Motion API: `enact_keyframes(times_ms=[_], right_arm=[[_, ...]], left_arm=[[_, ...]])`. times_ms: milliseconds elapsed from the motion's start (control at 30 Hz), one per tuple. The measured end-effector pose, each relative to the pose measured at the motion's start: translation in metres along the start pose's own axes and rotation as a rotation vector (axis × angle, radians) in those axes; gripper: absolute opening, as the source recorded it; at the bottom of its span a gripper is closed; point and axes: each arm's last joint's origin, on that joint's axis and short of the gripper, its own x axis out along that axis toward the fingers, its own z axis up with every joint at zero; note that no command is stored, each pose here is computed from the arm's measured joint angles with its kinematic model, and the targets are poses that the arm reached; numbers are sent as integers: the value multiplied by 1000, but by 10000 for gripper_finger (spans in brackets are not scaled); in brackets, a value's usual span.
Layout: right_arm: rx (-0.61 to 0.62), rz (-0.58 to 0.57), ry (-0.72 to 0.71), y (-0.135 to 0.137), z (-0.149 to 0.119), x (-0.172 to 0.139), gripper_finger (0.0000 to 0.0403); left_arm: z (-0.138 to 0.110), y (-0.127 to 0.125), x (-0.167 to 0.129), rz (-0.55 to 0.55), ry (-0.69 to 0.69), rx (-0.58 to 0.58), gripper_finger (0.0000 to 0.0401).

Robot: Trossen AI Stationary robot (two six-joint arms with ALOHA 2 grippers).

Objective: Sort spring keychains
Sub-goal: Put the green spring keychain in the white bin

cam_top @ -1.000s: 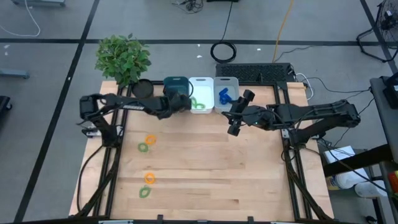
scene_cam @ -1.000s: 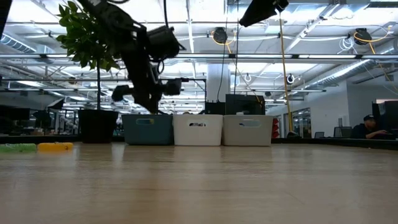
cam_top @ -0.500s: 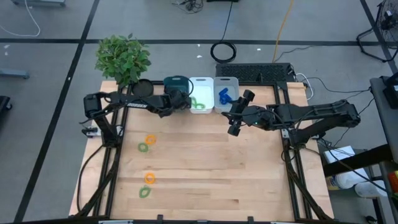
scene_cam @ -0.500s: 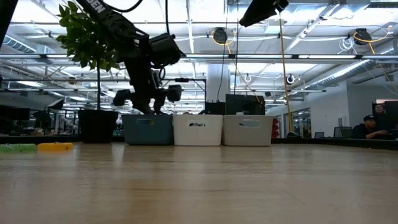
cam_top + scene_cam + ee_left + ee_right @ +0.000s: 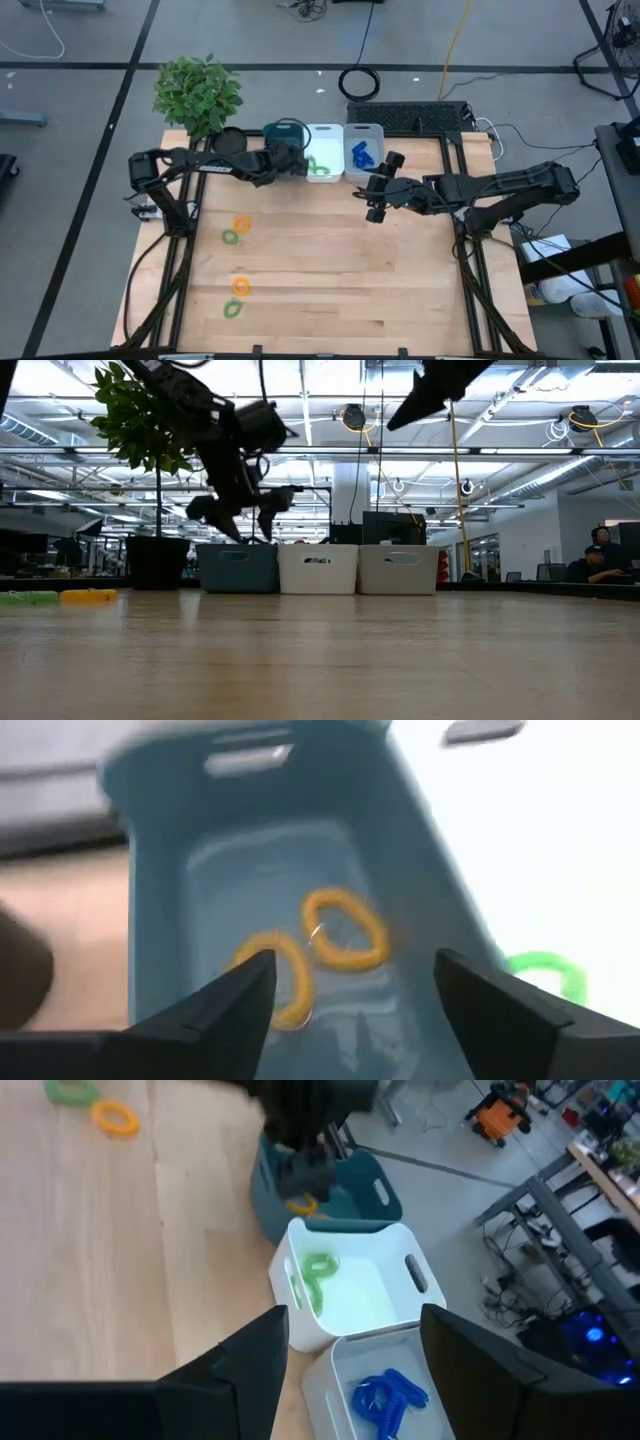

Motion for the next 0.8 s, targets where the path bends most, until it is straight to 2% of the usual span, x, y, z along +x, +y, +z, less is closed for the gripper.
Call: enact_keyframes(times_ms=[133, 333, 467, 633, 800], right_arm=[[-51, -5, -29, 6, -7, 7, 212], [-62, 0, -52, 9, -11, 10, 212], [-60, 45, -61, 12, -14, 12, 212], [-33, 49, -63, 13, -13, 12, 212], [48, 53, -56, 13, -14, 12, 212]], left_arm=[[10, -1, -24, -64, -34, 136, 298], [23, 1, -80, -308, -60, 389, 300], [25, 8, -116, -437, -77, 445, 301], [21, 17, -152, -558, -85, 505, 301], [11, 23, -181, -710, -57, 599, 301]])
